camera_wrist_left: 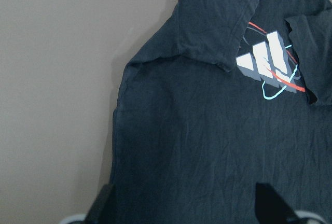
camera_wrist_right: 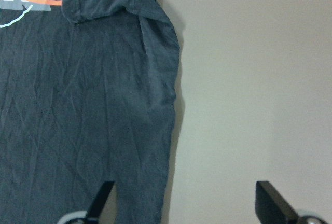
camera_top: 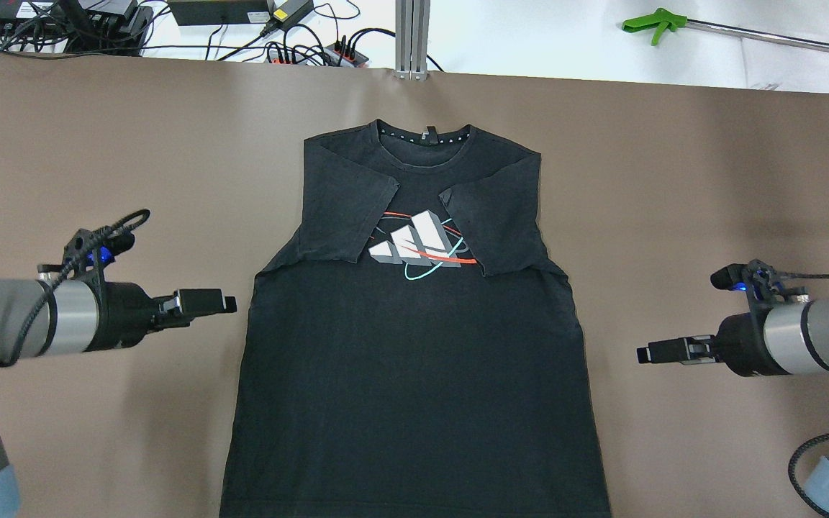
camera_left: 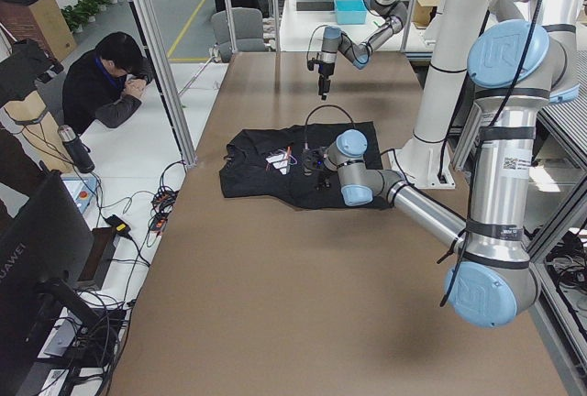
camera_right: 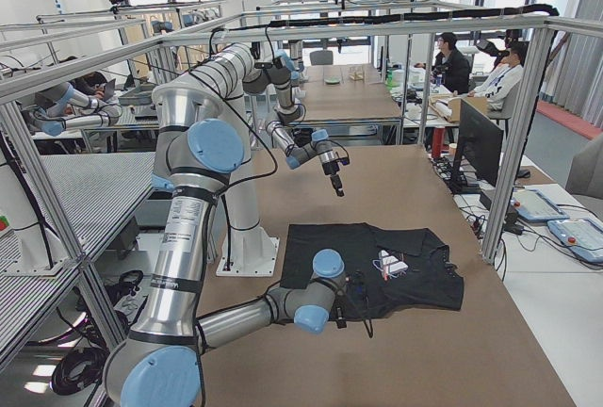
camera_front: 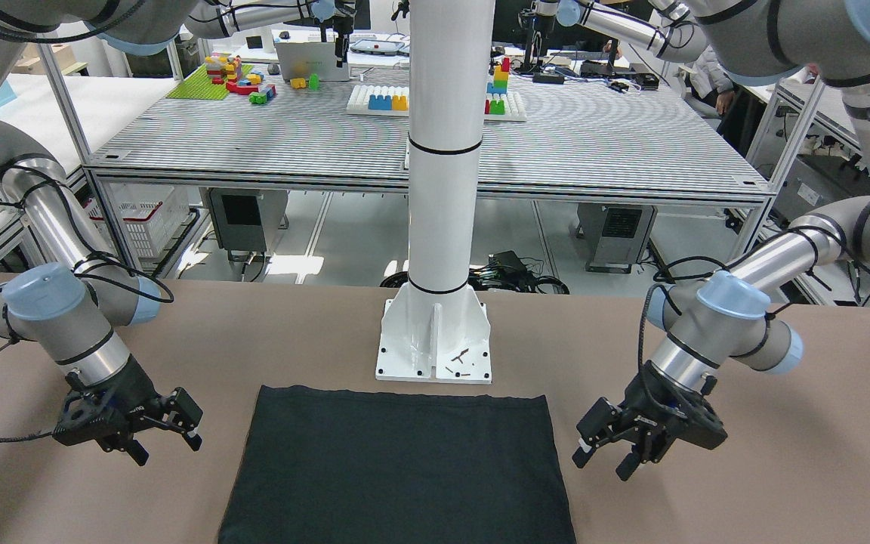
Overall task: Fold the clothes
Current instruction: 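Move both grippers down to the shirt hem corners nearest the robot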
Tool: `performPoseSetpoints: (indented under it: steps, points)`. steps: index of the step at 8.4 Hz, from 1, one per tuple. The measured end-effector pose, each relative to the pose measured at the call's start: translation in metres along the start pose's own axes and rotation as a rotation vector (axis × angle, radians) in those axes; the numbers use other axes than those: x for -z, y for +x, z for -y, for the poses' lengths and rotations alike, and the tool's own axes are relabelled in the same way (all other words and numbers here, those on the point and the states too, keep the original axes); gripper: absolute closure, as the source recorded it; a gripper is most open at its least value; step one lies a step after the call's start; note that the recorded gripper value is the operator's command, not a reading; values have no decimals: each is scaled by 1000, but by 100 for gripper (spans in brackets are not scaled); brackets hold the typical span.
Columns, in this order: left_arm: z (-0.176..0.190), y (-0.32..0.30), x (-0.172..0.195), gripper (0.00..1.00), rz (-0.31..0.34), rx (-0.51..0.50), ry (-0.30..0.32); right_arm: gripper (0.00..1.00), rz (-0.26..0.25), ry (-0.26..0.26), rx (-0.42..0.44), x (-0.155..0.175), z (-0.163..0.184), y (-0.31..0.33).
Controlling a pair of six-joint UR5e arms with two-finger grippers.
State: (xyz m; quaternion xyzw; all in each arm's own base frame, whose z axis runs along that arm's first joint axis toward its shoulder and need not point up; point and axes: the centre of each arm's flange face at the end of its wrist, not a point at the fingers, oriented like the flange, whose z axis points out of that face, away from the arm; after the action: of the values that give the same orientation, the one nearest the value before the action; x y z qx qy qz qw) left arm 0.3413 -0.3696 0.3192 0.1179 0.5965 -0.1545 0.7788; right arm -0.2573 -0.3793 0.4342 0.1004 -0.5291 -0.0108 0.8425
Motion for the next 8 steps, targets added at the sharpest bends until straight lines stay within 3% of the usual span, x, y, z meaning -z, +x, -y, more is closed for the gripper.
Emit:
performPoseSetpoints:
  steps: [3, 5, 8]
  points:
    - [-68, -6, -22, 6, 26, -2, 35, 5, 154, -90, -118, -13, -51, 28]
    - [-76, -8, -24, 6, 33, -5, 43, 6, 178, -147, -117, -37, -83, 15]
    - [-77, -8, -21, 6, 30, -7, 47, 6, 179, -174, -91, -67, -121, -6]
